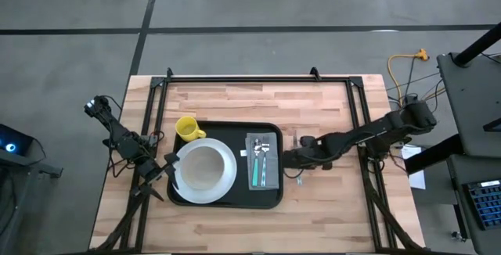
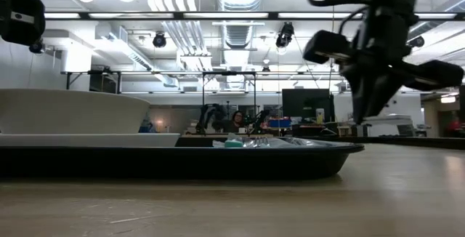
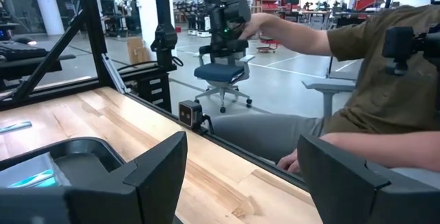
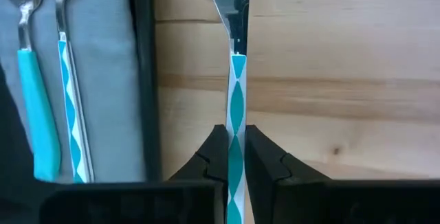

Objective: Set up tray
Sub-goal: Put the white and blue knife on the gray napkin to the right of the white and blue fork

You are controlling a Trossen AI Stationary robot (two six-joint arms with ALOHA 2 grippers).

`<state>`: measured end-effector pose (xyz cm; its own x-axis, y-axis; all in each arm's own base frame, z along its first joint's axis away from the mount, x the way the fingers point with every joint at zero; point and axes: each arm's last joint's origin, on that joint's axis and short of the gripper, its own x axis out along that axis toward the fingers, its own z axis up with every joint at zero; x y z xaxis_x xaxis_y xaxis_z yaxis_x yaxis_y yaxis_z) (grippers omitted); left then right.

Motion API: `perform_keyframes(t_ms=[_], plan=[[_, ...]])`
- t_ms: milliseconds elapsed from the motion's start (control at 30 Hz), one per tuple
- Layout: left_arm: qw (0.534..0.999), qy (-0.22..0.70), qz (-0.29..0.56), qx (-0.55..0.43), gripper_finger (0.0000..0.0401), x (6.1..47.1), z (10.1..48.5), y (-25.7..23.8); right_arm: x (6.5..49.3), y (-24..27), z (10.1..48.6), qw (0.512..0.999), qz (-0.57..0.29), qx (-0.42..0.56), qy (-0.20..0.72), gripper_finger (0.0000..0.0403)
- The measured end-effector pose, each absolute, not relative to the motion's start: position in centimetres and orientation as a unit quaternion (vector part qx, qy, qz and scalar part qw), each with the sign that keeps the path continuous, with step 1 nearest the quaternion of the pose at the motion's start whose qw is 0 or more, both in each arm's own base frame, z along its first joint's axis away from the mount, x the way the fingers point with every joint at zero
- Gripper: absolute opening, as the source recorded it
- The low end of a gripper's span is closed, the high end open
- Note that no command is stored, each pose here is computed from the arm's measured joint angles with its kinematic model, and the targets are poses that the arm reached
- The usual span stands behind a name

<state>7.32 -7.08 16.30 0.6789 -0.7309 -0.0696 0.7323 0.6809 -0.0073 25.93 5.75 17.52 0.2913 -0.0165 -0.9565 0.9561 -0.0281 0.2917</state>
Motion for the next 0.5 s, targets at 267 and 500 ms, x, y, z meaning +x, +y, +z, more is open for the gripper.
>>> perform_keyframes(t_ms=[267, 500], plan=[[0.916, 0.033, -0.4, 0.01, 0.0255, 7.3, 16.3, -7.1, 29.9, 6.7, 18.4, 0.544, -0.449, 0.578, 0.411, 0.0013], [0.916, 0.033, -0.399, 0.01, 0.0255, 7.3, 16.3, -7.1, 33.3, 7.1, 18.8, 0.548, -0.444, 0.585, 0.4, 0.0013]])
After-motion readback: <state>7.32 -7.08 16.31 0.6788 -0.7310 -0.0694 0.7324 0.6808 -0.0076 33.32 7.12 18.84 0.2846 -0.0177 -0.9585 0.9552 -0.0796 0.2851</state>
